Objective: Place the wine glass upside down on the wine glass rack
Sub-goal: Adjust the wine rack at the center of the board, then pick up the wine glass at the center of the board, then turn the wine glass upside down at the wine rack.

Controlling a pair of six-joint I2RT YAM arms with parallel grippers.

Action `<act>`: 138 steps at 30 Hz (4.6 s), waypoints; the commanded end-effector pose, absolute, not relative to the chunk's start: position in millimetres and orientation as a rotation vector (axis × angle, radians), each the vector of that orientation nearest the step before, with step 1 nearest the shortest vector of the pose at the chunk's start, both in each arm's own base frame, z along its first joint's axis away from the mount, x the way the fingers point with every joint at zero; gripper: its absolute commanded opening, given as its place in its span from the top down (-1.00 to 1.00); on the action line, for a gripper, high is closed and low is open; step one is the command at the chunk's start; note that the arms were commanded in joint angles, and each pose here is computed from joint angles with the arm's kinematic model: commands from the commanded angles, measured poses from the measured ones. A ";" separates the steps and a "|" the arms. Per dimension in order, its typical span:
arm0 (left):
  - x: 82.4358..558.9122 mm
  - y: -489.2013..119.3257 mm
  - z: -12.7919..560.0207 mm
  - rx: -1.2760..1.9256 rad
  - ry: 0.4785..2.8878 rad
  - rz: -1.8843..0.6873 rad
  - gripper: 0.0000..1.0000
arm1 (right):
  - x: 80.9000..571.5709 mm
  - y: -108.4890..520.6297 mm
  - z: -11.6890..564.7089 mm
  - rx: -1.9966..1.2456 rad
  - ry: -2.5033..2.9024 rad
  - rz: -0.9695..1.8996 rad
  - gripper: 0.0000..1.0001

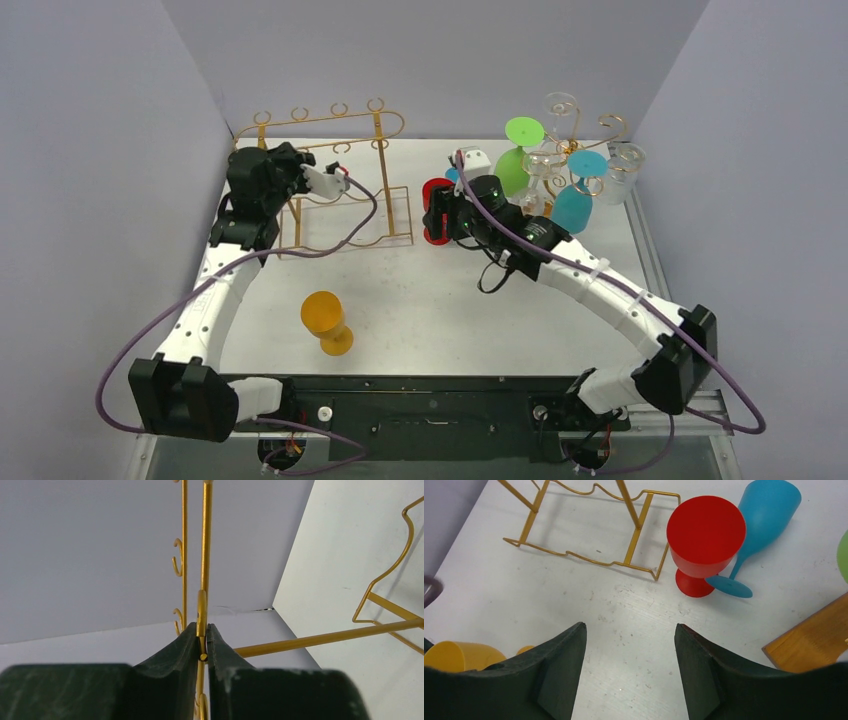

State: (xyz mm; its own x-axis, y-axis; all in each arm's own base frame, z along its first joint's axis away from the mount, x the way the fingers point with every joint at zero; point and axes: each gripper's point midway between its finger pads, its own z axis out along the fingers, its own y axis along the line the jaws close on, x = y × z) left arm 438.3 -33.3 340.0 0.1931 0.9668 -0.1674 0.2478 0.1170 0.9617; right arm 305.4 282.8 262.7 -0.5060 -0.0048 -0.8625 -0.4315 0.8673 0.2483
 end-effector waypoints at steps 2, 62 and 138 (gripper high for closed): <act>406.5 -32.4 367.2 1.293 1.192 0.838 0.26 | 346.8 306.2 294.2 -0.347 1.973 0.570 -0.20; 285.8 -76.7 446.7 0.647 1.517 -0.098 -0.96 | 413.2 327.3 177.8 -0.468 2.186 0.265 0.47; 284.5 -110.4 545.5 0.612 1.333 -0.329 1.00 | 174.5 329.8 495.4 -0.342 1.228 1.041 -0.13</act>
